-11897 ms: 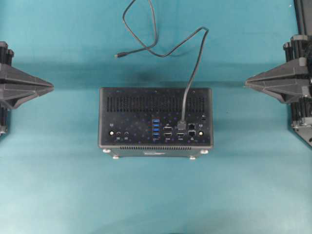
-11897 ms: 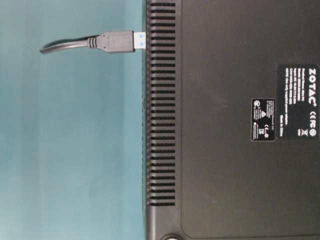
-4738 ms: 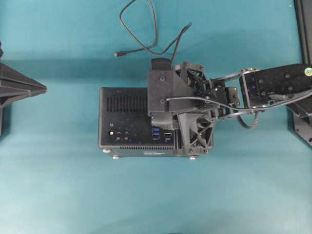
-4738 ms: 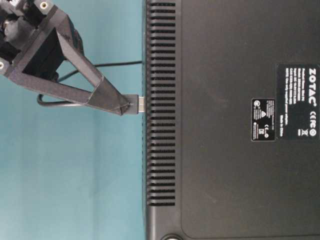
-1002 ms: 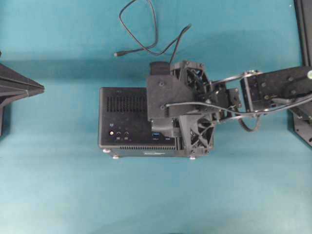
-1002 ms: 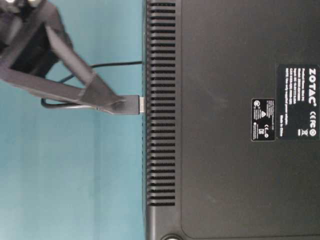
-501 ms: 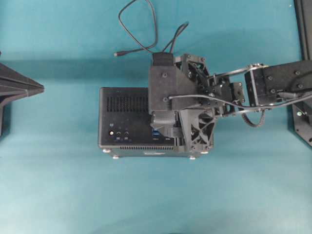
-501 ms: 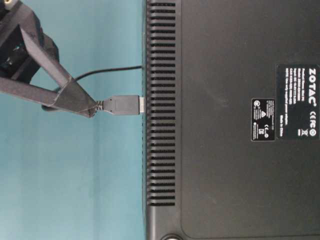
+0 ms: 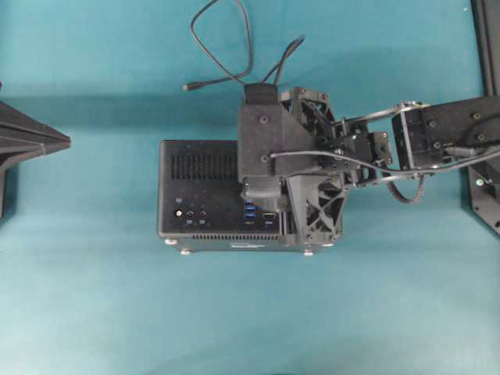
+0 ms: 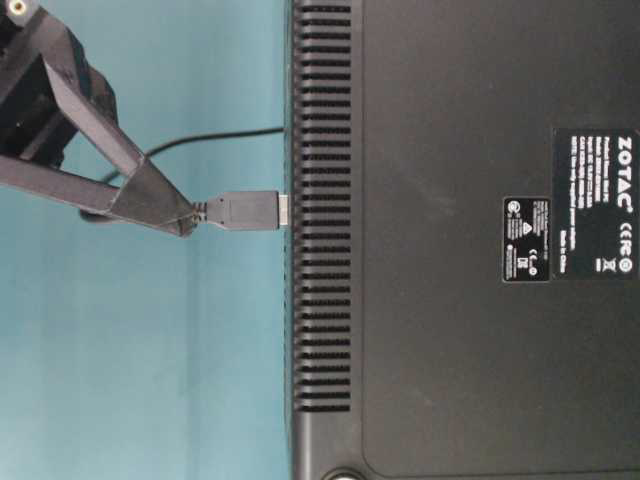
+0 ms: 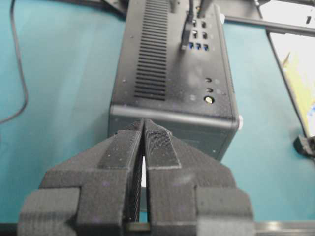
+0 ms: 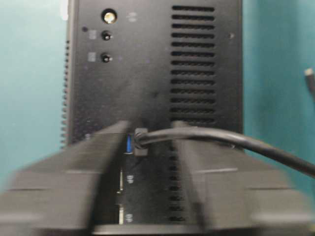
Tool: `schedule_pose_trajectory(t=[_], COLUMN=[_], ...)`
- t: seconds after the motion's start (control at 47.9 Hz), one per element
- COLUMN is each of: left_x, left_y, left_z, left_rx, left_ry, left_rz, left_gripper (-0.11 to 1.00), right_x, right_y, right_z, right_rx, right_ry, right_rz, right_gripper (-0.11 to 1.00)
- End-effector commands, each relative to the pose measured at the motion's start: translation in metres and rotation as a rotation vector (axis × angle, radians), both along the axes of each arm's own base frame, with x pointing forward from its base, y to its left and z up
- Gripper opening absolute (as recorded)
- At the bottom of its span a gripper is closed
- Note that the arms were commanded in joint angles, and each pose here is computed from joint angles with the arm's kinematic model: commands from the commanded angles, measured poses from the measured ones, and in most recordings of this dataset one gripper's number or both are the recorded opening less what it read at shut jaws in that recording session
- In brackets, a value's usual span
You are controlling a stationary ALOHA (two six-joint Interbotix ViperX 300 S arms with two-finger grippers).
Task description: Insert the USB into the PC box with both arms.
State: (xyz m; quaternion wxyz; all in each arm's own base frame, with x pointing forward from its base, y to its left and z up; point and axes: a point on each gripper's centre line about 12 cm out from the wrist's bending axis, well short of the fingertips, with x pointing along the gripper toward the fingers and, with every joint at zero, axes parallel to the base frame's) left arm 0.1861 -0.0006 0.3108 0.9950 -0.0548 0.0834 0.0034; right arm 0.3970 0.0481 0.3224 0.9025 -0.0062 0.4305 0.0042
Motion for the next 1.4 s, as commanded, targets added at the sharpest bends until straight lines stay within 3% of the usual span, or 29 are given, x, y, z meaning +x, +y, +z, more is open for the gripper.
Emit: schedule_pose_trajectory(t=[0.0,0.125,0.209,0.501,0.856,1.231,1.378], left_x=[0.001,0.001,0.001,0.001,0.001,-0.001,-0.001], left_y=[0.001,0.001,0.001,0.001,0.001,0.001,0.001], left_z=[0.013,0.013,0.013,0.013,0.016,0.015,0.016], left_rx=[0.0,0.001,0.0,0.0,0.001,0.0,0.001], left_ry=[-0.037,-0.038,-0.038,-0.038,-0.044,-0.046,-0.048], left_rz=[0.003,0.003,0.003,0.003,0.003,0.003,0.003], left_gripper=[0.0,0.0,0.0,0.0,0.0,0.0,0.0], right_x=[-0.002,-0.003,-0.003,-0.005,-0.003,-0.006,-0.006], right_y=[0.002,0.004,0.005,0.013,-0.006,0.018,0.011], right_z=[0.009,0.008,0.008,0.001,-0.008,-0.01,-0.013], right_rx=[0.022,0.023,0.031,0.059,0.028,0.077,0.071], right_ry=[-0.029,-0.022,-0.022,-0.006,0.012,0.023,0.03], right_rz=[-0.005,-0.001,-0.007,-0.023,-0.061,-0.027,-0.044], right_gripper=[0.25,0.11,0.07,0.07,0.06,0.06,0.06])
